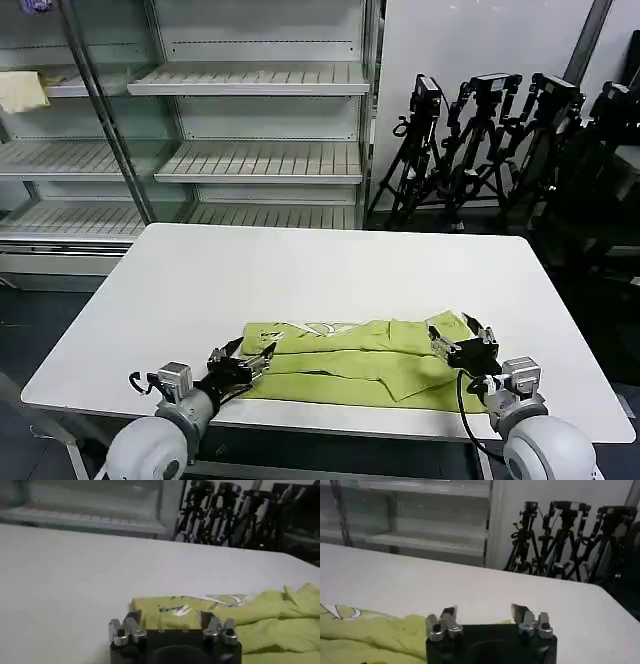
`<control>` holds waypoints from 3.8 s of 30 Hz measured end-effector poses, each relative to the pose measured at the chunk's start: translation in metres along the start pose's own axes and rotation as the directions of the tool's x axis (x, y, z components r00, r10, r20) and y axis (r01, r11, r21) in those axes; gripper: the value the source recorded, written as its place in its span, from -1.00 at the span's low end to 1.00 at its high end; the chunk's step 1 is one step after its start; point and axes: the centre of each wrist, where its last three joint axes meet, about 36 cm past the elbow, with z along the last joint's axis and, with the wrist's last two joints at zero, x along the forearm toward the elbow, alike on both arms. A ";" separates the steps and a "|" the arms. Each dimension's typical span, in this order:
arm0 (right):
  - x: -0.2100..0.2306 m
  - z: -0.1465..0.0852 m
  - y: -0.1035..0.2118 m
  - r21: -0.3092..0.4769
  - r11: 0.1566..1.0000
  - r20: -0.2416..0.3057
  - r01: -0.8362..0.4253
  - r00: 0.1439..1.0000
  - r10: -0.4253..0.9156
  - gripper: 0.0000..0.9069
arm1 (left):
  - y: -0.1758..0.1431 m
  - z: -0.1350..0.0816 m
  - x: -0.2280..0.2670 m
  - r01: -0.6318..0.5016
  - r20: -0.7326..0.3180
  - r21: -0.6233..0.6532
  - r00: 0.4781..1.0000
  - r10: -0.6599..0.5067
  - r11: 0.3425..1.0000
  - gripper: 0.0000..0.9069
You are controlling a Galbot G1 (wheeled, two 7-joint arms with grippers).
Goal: Fold and organize the clothes.
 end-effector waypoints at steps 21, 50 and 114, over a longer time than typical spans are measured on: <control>0.014 -0.005 0.008 0.021 1.000 0.022 0.002 1.000 -0.003 1.00 | -0.027 0.018 -0.008 0.118 -0.061 0.048 0.992 -0.115 0.992 -0.98; 0.019 0.008 0.007 0.028 0.999 0.014 -0.019 1.000 0.019 1.00 | 0.078 -0.045 0.040 0.280 0.134 -0.220 0.958 -0.255 0.935 -0.98; 0.035 0.000 -0.008 0.066 0.995 0.044 -0.074 0.996 0.072 1.00 | -0.065 0.005 -0.015 0.063 0.069 -0.120 0.996 -0.055 0.991 -0.67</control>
